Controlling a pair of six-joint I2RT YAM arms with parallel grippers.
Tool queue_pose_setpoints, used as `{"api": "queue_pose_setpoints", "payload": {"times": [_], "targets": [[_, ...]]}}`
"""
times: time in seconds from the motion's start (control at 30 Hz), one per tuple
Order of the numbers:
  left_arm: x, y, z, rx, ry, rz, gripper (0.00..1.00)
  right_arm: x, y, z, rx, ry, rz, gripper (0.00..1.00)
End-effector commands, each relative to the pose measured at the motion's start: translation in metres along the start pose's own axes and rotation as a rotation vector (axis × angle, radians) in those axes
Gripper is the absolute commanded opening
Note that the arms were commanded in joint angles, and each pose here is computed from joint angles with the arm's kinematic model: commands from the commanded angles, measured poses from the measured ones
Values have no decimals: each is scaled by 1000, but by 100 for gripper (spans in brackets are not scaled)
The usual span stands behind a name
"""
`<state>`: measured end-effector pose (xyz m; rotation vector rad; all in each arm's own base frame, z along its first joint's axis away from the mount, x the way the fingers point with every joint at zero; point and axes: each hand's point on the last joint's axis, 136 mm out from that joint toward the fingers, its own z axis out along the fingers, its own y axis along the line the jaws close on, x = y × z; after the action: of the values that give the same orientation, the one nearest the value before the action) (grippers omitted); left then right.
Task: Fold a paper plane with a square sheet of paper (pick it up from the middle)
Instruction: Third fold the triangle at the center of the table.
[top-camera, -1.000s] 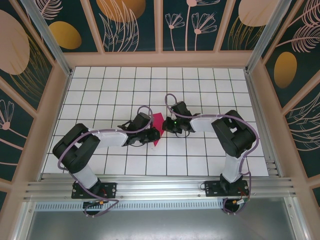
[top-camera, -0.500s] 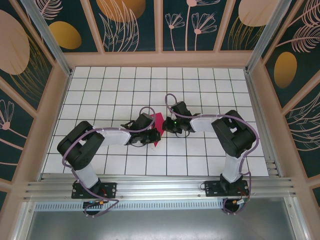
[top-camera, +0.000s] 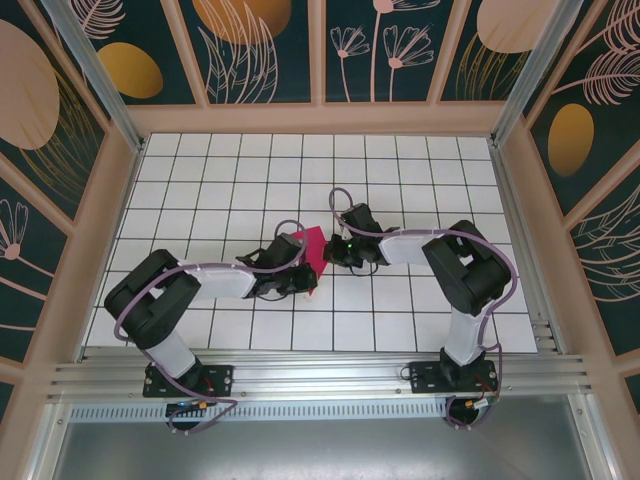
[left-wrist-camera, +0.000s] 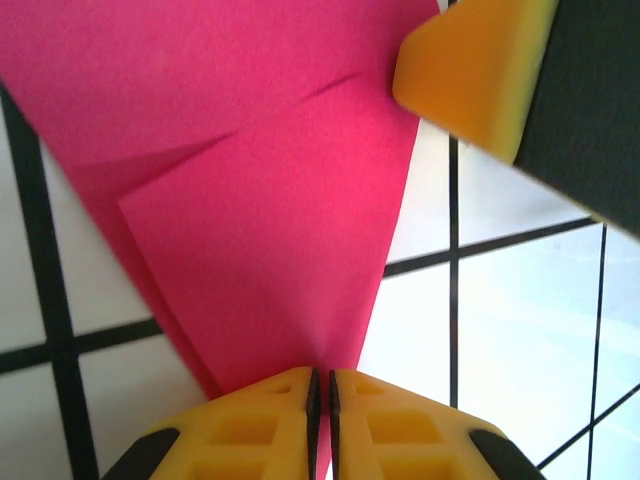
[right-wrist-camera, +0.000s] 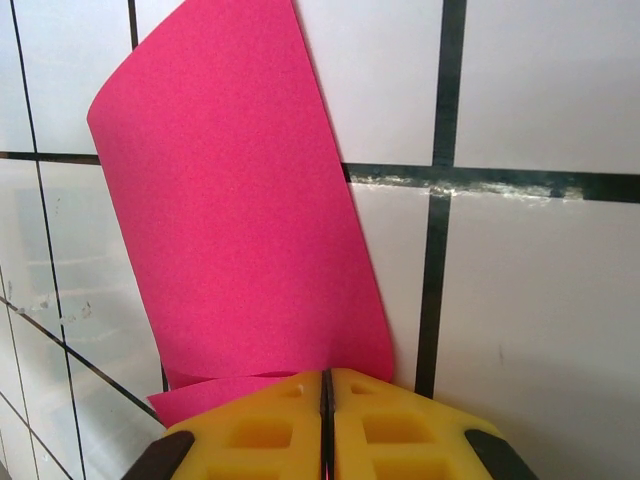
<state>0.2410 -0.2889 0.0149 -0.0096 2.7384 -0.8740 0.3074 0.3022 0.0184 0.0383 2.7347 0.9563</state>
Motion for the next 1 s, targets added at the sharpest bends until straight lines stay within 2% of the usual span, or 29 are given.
{"api": "queue_pose_setpoints", "payload": {"times": [0.0, 0.13, 0.3, 0.47, 0.73, 0.97], "targets": [[26, 18, -5, -62, 69, -12, 15, 21, -28, 11, 81, 55, 40, 10], [22, 16, -9, -60, 40, -15, 15, 14, -17, 5, 51, 36, 12, 10], [19, 26, -3, -109, 29, -28, 12, -8, 25, -23, -46, -32, -84, 10], [18, 28, -3, -119, 22, -32, 10, -3, 49, -39, -130, -22, -127, 9], [13, 23, -4, -111, 8, -32, 9, 16, 38, -17, -96, 43, -99, 3], [7, 13, -8, -81, -10, -38, 9, 22, 30, 0, -80, 79, -84, 2]]}}
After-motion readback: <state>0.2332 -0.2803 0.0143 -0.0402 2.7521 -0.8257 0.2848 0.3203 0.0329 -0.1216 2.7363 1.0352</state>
